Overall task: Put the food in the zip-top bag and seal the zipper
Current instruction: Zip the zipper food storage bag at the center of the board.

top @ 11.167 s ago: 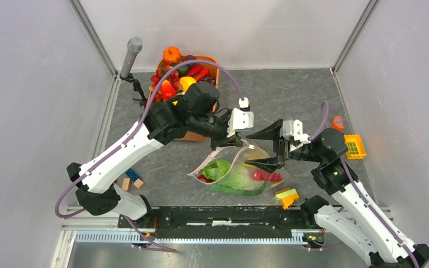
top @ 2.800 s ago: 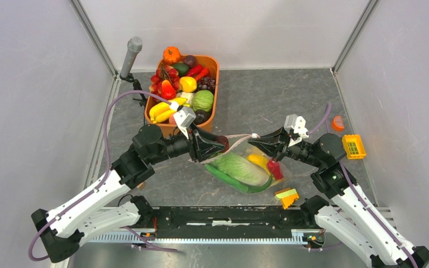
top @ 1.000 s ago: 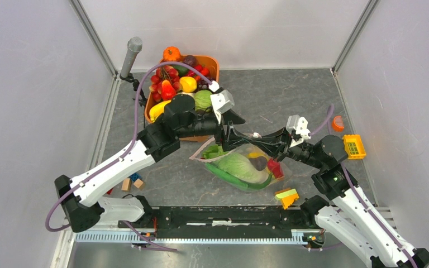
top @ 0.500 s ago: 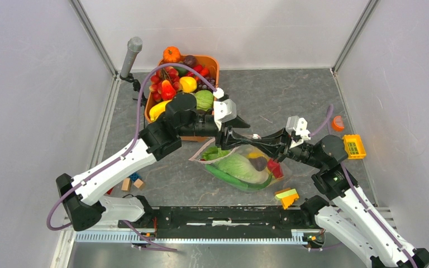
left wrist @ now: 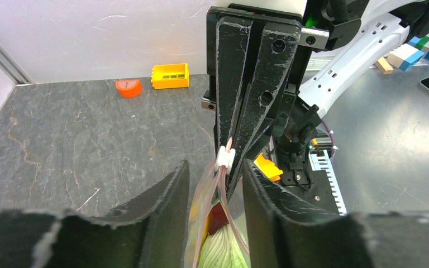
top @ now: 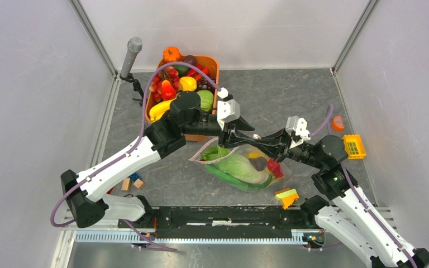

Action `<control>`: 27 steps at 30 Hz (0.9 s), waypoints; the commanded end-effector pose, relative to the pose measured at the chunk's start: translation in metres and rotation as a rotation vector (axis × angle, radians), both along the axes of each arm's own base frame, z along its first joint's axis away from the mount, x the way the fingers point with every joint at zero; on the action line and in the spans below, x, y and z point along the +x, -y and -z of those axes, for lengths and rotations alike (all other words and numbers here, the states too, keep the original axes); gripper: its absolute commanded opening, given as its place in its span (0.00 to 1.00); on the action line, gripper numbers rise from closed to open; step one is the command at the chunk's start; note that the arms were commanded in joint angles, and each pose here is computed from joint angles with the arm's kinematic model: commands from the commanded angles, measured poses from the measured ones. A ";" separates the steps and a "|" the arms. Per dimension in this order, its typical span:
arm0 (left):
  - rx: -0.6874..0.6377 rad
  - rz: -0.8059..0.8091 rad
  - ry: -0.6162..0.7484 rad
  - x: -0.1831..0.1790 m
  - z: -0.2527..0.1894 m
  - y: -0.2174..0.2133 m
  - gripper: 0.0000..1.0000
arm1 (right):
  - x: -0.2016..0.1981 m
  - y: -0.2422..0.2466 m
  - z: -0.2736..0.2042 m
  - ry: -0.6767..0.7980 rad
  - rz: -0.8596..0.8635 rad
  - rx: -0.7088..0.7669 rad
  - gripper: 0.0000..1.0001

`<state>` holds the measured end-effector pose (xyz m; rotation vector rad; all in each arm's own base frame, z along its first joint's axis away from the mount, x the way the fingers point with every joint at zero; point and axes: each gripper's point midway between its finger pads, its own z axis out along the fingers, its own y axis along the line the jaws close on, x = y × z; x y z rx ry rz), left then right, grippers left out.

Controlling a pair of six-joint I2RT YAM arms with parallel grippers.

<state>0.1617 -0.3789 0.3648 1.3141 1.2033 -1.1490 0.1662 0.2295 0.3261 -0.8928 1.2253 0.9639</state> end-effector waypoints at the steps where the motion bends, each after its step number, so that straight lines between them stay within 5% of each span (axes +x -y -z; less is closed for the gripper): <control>1: -0.072 0.047 0.037 -0.007 -0.028 0.005 0.41 | -0.006 0.002 -0.020 0.068 -0.011 0.026 0.00; 9: -0.027 0.079 0.018 -0.012 -0.014 0.004 0.32 | -0.005 0.004 -0.020 0.071 0.005 0.026 0.00; 20: -0.012 0.016 0.034 -0.006 -0.007 -0.003 0.05 | 0.001 0.008 -0.018 0.071 0.052 0.027 0.00; 27: 0.008 -0.051 0.058 -0.002 -0.001 -0.016 0.02 | 0.003 0.012 -0.020 0.083 0.083 0.032 0.00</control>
